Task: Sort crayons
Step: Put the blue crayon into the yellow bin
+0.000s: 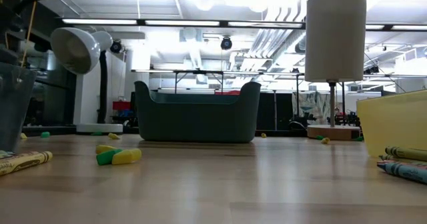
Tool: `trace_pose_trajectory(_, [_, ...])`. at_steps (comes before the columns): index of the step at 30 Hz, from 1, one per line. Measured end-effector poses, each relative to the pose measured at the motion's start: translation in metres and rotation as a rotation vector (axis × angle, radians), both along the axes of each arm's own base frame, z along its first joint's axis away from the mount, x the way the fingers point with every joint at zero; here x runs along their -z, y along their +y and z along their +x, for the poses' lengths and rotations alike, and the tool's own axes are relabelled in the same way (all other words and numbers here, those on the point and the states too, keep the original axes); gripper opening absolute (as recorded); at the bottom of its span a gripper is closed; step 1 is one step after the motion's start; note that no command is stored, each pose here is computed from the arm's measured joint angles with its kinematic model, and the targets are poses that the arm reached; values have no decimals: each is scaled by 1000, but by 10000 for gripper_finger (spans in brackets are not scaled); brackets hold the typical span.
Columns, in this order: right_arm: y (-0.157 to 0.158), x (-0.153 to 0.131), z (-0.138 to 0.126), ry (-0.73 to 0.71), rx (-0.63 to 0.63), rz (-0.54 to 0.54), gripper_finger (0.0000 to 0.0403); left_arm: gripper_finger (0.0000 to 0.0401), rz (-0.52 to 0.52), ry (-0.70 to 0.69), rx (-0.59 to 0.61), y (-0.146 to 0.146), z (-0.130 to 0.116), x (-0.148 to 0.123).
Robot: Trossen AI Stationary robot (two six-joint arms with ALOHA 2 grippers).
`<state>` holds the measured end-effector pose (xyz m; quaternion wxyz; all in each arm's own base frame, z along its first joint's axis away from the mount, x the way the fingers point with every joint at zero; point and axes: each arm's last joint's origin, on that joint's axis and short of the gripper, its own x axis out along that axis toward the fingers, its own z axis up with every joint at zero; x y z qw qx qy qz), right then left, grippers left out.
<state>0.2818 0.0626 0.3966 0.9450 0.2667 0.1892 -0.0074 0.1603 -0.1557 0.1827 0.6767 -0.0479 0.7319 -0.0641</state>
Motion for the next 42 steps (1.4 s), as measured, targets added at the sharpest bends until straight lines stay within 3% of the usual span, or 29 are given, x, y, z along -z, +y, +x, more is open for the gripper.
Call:
trace_pose_trajectory(4, [1, 2, -1, 25, -55, 5, 160, 202, -94, 53, -42, 3, 3, -25])
trace_pose_trajectory(6, [2, 6, -1, 62, -55, 26, 160, 217, -115, -5, -89, 5, 4, -46])
trace_pose_trajectory(11, [10, 30, 19, 187, -129, 128, 160, 229, -130, -438, -333, 21, 1, -110])
trace_pose_trajectory(16, [35, 84, 47, 489, -256, 325, 160, 229, -94, -881, -606, 48, -13, -152])
trace_pose_trajectory(20, [60, 129, 49, 799, -142, 385, 160, 230, -49, -1062, -701, 64, -25, -168])
trace_pose_trajectory(24, [90, 164, 47, 996, 6, 454, 160, 230, -9, -1121, -672, 72, -32, -173])
trace_pose_trajectory(33, [135, 203, 45, 1106, 190, 580, 160, 230, 41, -1137, -577, 74, -34, -175])
trace_pose_trajectory(39, [140, 195, 53, 1103, 218, 603, 152, 230, 41, -1135, -567, 73, -34, -175])
trace_pose_trajectory(42, [142, 177, 66, 1068, 185, 527, 140, 230, 41, -1135, -567, 73, -34, -174])
